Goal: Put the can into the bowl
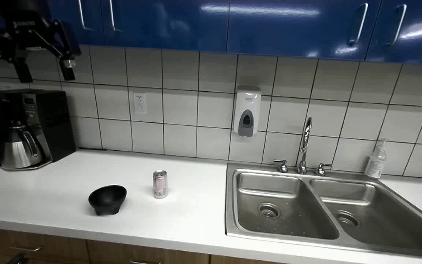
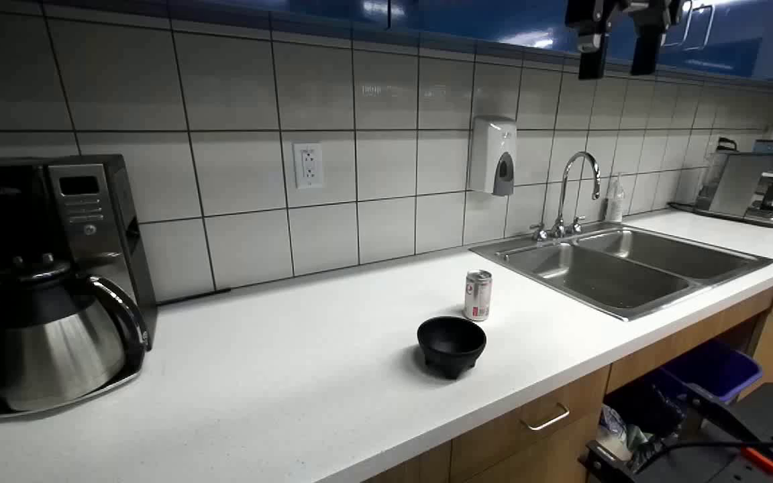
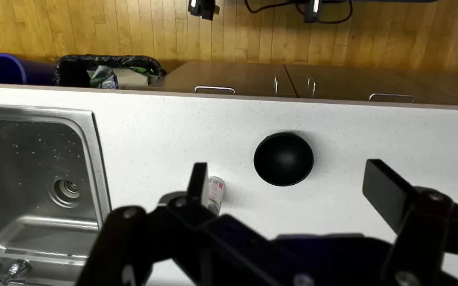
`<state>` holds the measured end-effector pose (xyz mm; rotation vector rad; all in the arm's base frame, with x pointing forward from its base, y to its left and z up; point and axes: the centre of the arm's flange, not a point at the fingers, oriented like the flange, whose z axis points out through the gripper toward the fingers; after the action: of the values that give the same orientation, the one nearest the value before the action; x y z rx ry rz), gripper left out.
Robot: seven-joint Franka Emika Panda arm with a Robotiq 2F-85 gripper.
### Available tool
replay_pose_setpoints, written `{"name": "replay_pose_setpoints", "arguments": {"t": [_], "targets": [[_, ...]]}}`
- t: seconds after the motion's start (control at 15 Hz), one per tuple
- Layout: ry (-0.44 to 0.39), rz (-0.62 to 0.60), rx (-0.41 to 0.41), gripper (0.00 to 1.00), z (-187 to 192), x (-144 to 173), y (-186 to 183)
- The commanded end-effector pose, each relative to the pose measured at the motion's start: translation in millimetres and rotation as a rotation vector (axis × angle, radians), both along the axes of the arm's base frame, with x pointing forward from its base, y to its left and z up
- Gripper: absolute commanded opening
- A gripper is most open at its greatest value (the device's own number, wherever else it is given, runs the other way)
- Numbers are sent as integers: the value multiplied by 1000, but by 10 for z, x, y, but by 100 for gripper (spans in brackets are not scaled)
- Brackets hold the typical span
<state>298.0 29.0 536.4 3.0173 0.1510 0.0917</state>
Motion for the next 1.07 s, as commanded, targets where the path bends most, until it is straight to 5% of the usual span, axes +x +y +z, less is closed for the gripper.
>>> {"name": "replay_pose_setpoints", "arguments": {"t": [0.0,0.4,1.0], "targets": [[1,0,0,100,-3,3,0],[0,0,0,100,-2,3,0],[97,48,-72,100,-1175,584,-200]]}}
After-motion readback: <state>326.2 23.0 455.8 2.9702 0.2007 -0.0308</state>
